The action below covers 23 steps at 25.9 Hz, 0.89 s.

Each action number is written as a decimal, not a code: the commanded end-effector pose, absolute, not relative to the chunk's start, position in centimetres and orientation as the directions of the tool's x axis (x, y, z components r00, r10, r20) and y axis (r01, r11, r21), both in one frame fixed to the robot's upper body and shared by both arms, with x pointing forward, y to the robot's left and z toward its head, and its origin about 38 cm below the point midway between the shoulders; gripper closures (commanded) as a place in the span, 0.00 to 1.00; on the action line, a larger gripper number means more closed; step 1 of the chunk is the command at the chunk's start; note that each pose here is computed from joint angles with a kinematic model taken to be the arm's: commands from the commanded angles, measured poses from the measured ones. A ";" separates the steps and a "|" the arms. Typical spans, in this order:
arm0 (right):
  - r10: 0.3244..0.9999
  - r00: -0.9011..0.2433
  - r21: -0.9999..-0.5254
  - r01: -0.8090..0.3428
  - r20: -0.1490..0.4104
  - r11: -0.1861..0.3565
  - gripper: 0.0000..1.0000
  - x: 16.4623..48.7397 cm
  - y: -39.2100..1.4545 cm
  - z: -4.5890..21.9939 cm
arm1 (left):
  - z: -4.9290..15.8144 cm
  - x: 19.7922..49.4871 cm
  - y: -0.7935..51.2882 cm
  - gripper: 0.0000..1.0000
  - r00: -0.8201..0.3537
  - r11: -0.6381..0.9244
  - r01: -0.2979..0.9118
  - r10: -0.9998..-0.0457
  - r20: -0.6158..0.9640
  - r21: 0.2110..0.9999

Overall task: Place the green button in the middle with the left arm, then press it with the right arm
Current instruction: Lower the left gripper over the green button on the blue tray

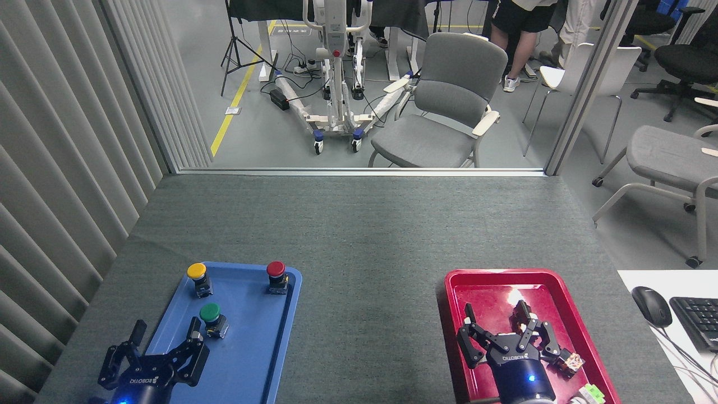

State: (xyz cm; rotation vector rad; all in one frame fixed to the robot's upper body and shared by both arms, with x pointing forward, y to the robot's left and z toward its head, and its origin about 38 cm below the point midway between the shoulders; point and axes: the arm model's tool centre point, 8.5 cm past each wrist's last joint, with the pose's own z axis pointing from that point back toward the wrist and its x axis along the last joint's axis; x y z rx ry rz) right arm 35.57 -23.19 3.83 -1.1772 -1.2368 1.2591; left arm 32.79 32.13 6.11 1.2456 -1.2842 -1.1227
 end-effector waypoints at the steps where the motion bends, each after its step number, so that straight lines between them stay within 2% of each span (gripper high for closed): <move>1: 0.999 -0.037 -1.000 -0.006 0.018 0.018 0.02 35.5 -23.1 3.9 | 6.4 33.0 32.5 0.00 0.005 0.030 -0.098 -1.000 0.031 0.995; 7: 0.998 -0.053 -1.000 0.012 0.018 0.019 0.03 35.6 -22.1 4.2 | 6.1 32.9 34.0 0.01 0.004 -0.014 -0.066 -1.000 -0.014 0.998; 10: 0.999 -0.048 -1.000 0.029 0.009 0.010 0.00 36.1 -22.4 4.9 | 6.1 33.1 34.3 0.01 0.005 -0.021 -0.063 -1.000 -0.021 0.998; 14: 0.998 -0.063 -0.999 0.030 0.008 0.010 0.00 36.3 -21.0 5.0 | 5.3 33.0 34.5 0.01 0.003 -0.021 -0.032 -1.000 -0.021 0.999; 20: 0.997 -0.072 -1.000 0.029 0.007 0.009 0.00 36.1 -20.5 4.9 | 1.8 33.9 31.5 0.01 -0.118 -0.033 0.108 -0.993 -0.020 0.994; 23: 0.996 -0.086 -0.999 0.046 0.001 0.005 0.00 36.2 -19.0 5.5 | -0.2 35.1 30.8 0.01 -0.135 -0.039 0.163 -0.991 -0.017 0.986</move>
